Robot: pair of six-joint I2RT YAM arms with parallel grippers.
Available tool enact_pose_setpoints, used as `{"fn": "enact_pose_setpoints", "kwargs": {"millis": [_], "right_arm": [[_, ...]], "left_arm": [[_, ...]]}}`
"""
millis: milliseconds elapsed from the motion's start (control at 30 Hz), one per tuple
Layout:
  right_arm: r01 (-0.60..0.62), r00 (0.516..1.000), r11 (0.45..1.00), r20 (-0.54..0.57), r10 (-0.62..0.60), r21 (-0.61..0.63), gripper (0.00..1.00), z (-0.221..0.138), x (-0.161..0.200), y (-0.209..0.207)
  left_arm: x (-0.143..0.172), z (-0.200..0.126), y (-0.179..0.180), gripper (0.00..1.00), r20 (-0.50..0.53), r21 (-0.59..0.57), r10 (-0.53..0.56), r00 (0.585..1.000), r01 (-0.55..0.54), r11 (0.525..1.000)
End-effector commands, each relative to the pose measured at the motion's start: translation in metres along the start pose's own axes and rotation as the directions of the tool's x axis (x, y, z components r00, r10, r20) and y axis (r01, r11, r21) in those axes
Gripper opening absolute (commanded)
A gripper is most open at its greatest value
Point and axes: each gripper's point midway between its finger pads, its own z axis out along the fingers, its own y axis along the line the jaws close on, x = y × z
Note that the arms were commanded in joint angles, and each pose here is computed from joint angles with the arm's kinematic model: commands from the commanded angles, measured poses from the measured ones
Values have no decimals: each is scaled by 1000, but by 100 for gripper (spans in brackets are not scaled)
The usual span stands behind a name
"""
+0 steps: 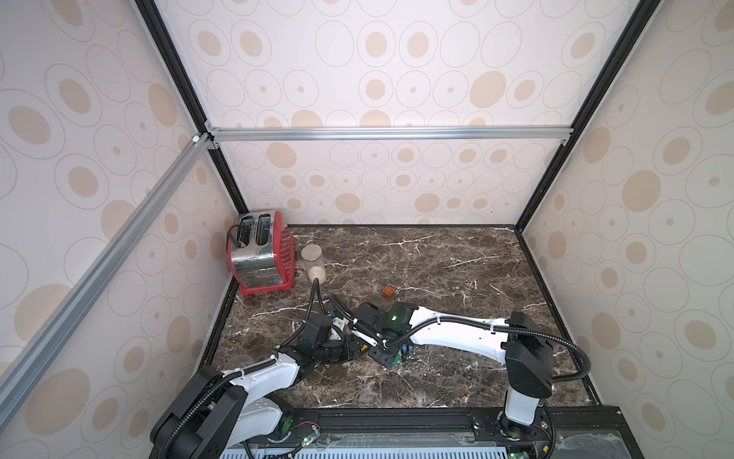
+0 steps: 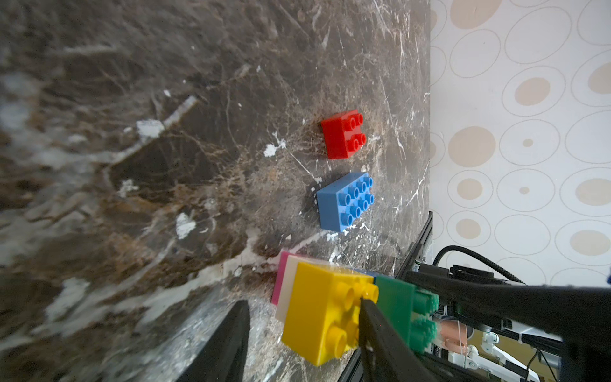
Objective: Assemble a heart with lego
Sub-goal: Assemble the lego brick with the lego brick.
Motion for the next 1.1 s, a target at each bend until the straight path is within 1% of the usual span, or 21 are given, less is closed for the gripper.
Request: {"fn": "enact_pose_setpoints", "kwargs": {"millis": [0,167,333,500,667,833,967,1067], "right_arm": [[18,997,999,-78,-21,-33,20,17,22,7],[42,998,999,-54,-44,-32,20,5,20,10],[43,996,999,-82,-45,-30,19,0,24,9],[16,996,1000,-83,-16,-1,19,-5,22,4],[-8,999,1000,-45,8,7,19,-9,15,3],[-1,999,1000,-48,0,-10,19,0,15,6],[5,997,999,-82,-9,-39,19,10,20,13],[-8,996,999,-91,4,-43,19,10,22,14]], "left_arm": [[4,1,4,53,-7,-15,-3,1000,3,1000],[5,1,6,53,-11,-19,-6,1000,6,1000],[5,2,7,53,-13,-23,-9,1000,8,1000],[5,2,6,53,-14,-19,-8,1000,8,1000],[5,2,4,53,-14,-13,-4,1000,4,1000],[6,2,6,53,-16,-15,-4,1000,4,1000],[6,1,5,53,-14,-14,-4,1000,4,1000],[6,2,6,53,-15,-17,-6,1000,6,1000]]}}
